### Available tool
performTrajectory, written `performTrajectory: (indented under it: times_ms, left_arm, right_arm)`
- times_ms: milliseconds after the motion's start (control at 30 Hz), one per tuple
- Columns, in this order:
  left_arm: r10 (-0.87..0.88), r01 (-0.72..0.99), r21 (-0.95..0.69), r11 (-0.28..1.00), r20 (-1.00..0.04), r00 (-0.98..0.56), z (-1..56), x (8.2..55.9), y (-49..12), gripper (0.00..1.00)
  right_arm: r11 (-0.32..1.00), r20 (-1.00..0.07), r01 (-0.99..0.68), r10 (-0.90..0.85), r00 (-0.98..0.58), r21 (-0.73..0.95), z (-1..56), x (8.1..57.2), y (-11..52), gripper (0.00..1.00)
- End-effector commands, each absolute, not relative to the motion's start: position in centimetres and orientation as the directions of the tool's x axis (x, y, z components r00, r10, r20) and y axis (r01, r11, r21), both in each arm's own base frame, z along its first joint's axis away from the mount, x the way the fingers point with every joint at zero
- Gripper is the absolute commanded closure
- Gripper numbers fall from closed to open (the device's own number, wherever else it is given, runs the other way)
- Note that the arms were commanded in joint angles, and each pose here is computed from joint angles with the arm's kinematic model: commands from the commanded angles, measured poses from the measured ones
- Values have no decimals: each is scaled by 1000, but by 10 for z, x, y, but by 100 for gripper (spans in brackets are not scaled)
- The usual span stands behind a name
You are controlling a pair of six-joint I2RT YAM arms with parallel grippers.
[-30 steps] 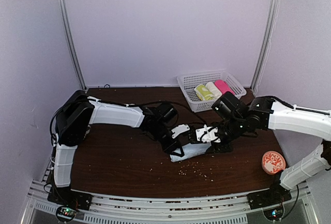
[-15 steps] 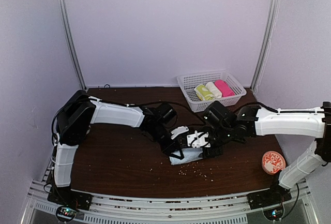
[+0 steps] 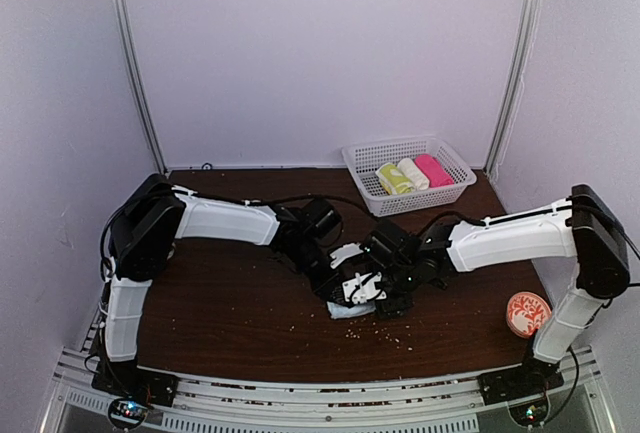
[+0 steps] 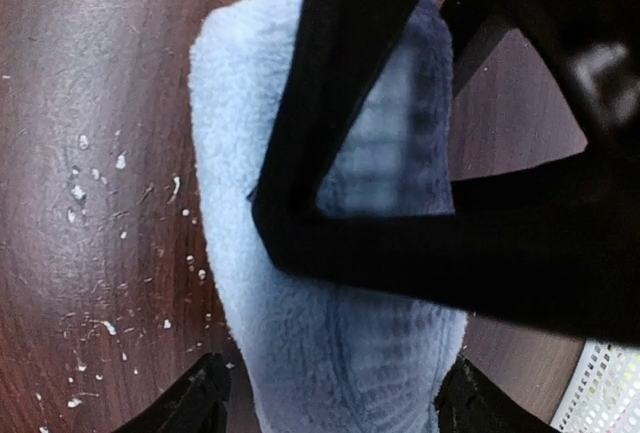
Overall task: Roll the towels
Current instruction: Pass from the left arm to the right
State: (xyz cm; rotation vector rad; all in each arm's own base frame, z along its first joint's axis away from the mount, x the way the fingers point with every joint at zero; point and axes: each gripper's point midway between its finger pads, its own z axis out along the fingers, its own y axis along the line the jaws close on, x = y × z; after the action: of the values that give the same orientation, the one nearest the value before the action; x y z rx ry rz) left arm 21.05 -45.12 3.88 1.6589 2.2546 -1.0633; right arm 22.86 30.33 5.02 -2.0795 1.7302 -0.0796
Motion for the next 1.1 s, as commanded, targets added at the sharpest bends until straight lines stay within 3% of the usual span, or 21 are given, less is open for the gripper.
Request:
performTrajectory:
  times_ms: [0,200,367,500,767,933,1067]
  left_arm:
    - [877,835,-485,261,-242,-415,-23,185,-404,81]
    - [868,847,-463,262,-271,-417,-15,193,-405,71]
    - [825,864,-412,290,-350,-444,13,220,-401,60]
    - [758,860,-343,377,-419,-499,45,253,-386,56]
    - [677,880,-239,411,-566,-470,108,279,-370,46]
    - [581,814,-58,579,-671,-461,151,329,-335,46]
    - [500,720,47,693,-750,-432,184,357,-299,46]
  right_arm:
    - [-157,-183,-915,-954,238,-372,34,235,307,35]
    - [-170,-144,-920,-962,232,-352,8,233,298,49]
    - [-190,-88,-935,-970,226,-298,-11,226,288,75]
    - [-153,-97,-944,-977,188,-293,-5,227,287,85]
    - [-7,-241,-963,-968,75,-271,53,239,304,92]
    - [157,-376,-966,-924,-71,-204,102,274,313,96]
    - [347,-488,-924,-842,-231,-163,143,330,307,96]
